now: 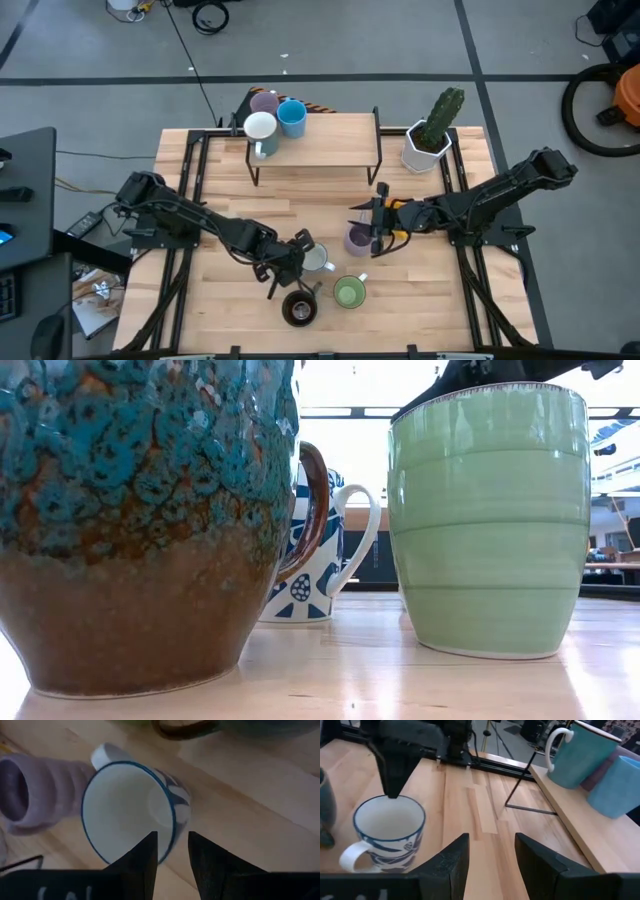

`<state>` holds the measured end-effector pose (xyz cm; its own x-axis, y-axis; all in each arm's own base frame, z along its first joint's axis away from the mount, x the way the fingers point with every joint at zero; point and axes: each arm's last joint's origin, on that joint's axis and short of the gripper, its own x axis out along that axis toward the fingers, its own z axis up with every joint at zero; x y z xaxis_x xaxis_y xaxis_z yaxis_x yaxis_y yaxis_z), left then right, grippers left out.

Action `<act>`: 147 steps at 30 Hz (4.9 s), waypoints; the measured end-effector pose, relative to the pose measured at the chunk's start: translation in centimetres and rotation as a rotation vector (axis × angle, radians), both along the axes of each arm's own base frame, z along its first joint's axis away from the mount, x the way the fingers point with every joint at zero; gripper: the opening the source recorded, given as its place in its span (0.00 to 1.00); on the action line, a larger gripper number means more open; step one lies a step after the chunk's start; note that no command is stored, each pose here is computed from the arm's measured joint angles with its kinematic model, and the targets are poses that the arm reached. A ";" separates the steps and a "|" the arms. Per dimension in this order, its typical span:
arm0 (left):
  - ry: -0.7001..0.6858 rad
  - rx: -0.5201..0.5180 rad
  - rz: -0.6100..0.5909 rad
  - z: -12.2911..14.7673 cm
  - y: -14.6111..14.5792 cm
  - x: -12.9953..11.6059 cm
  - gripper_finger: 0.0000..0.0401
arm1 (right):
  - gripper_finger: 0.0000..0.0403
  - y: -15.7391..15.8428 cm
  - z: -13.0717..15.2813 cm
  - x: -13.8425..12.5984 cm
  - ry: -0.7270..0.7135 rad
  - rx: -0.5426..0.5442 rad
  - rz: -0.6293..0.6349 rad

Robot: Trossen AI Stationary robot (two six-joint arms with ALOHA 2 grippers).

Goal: Place coffee mugs
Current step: Put the blue mug on the shelf, then put the patterned blue mug on the shelf

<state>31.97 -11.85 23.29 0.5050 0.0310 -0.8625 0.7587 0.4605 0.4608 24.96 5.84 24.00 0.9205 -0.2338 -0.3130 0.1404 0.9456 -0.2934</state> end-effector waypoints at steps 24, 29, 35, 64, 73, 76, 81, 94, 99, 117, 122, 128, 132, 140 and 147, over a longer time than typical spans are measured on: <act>0.068 -0.087 0.162 -1.5 3.0 1.6 0.06 | 0.41 -1.4 0.0 0.3 0.003 0.018 -0.016; 0.087 -0.226 0.335 0.9 4.8 2.5 0.06 | 0.41 -1.6 0.2 0.1 0.005 -0.034 -0.080; 0.079 -0.306 0.517 4.8 7.4 3.2 0.06 | 0.41 -2.4 1.8 -1.0 -0.056 -0.127 -0.256; -0.286 -0.264 1.023 11.2 23.7 4.7 0.06 | 0.41 -2.4 1.5 -1.4 -0.051 -0.080 -0.340; -0.286 -0.259 1.014 11.7 24.5 6.2 0.06 | 0.41 -2.7 1.5 -1.1 -0.057 -0.061 -0.313; -0.270 -0.253 1.016 12.0 24.7 6.5 0.06 | 0.41 -2.7 1.5 -1.2 -0.055 -0.060 -0.313; -0.276 -0.226 1.012 12.1 25.5 6.4 0.06 | 0.41 -2.7 1.4 -1.2 -0.053 -0.056 -0.314; -0.257 -0.266 1.055 12.0 27.0 5.7 0.07 | 0.41 -2.7 1.4 -1.2 -0.055 -0.054 -0.314; -0.224 -0.269 1.053 11.6 26.7 5.8 0.07 | 0.41 -2.7 1.4 -1.2 -0.055 -0.054 -0.313; -0.265 -0.241 1.051 11.6 27.0 6.2 0.18 | 0.41 -2.6 1.4 -1.1 -0.054 -0.029 -0.272; -0.274 -0.225 1.048 11.6 27.0 6.3 0.24 | 0.41 -2.5 1.4 -1.1 -0.054 -0.029 -0.269; -0.296 -0.230 1.044 11.7 27.1 6.5 0.26 | 0.41 -2.5 1.4 -1.1 -0.052 -0.026 -0.270; -0.311 -0.226 1.032 11.8 27.1 6.6 0.26 | 0.41 -2.5 1.4 -1.1 -0.051 -0.026 -0.270; -0.375 -0.210 1.020 12.4 27.0 7.0 0.33 | 0.41 -2.8 0.7 -1.2 -0.046 -0.034 -0.276; -0.416 -0.222 1.004 14.0 26.1 6.8 0.47 | 0.41 -3.4 0.8 -1.1 -0.093 -0.076 -0.275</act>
